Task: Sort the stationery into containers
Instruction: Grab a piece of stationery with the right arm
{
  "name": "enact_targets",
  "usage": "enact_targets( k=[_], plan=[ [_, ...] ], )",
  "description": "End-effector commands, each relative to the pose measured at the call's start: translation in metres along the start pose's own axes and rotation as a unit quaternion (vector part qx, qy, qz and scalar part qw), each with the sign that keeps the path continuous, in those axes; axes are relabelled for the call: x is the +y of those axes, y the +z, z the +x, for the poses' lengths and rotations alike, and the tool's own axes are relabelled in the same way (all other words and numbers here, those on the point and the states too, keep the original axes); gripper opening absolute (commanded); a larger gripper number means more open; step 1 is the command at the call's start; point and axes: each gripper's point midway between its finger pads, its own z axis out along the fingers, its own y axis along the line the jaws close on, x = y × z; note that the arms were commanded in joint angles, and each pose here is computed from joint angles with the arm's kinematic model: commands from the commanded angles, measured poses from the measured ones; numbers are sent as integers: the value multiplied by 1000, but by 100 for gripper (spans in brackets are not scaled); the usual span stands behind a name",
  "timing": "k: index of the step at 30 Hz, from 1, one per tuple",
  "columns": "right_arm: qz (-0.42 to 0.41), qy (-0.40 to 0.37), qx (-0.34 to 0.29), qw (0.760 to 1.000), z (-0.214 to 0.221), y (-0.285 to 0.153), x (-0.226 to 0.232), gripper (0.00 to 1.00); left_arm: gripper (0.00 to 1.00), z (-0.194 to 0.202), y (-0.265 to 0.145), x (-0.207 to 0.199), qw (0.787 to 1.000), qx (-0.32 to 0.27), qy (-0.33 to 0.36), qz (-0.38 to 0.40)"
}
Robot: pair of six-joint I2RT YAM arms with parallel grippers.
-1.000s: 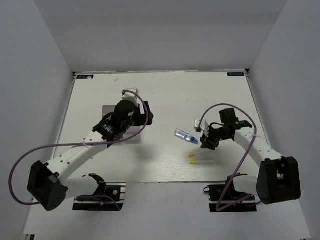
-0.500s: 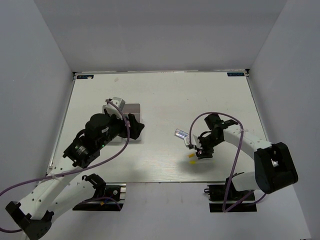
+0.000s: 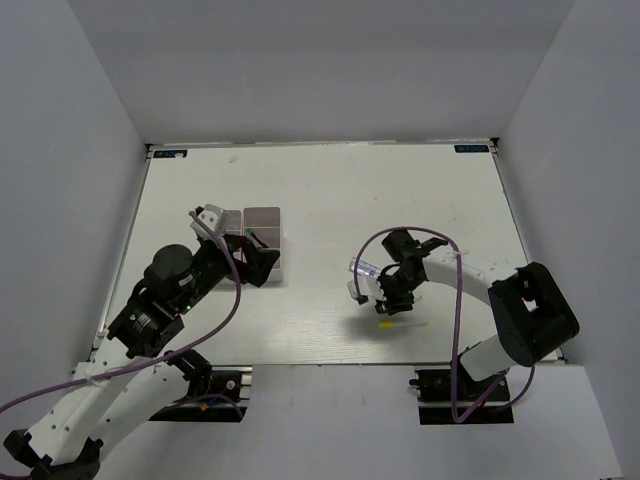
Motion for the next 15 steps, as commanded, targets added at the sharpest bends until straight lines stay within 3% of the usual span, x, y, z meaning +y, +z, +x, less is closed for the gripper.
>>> enact_targets(
  k=[1,3,6,11,15],
  plan=[
    [18,-6,24,1000,-1,-1,-11,47,100,-14,-7,-5,999,-36,5,17],
    [25,-6,37,999,2,1,-11,47,100,-19,-12,-7,999,-49,5,20],
    [27,-6,54,998,7,7,-6,39,100,-23,-17,-9,998,-63,5,29],
    [18,0,48,999,-3,10,-6,17,100,-37,-33,-21,992,-107,8,64],
    [18,-3,-36,999,-59,-11,-31,9,100,-42,-45,-44,982,-134,24,132]
  ],
)
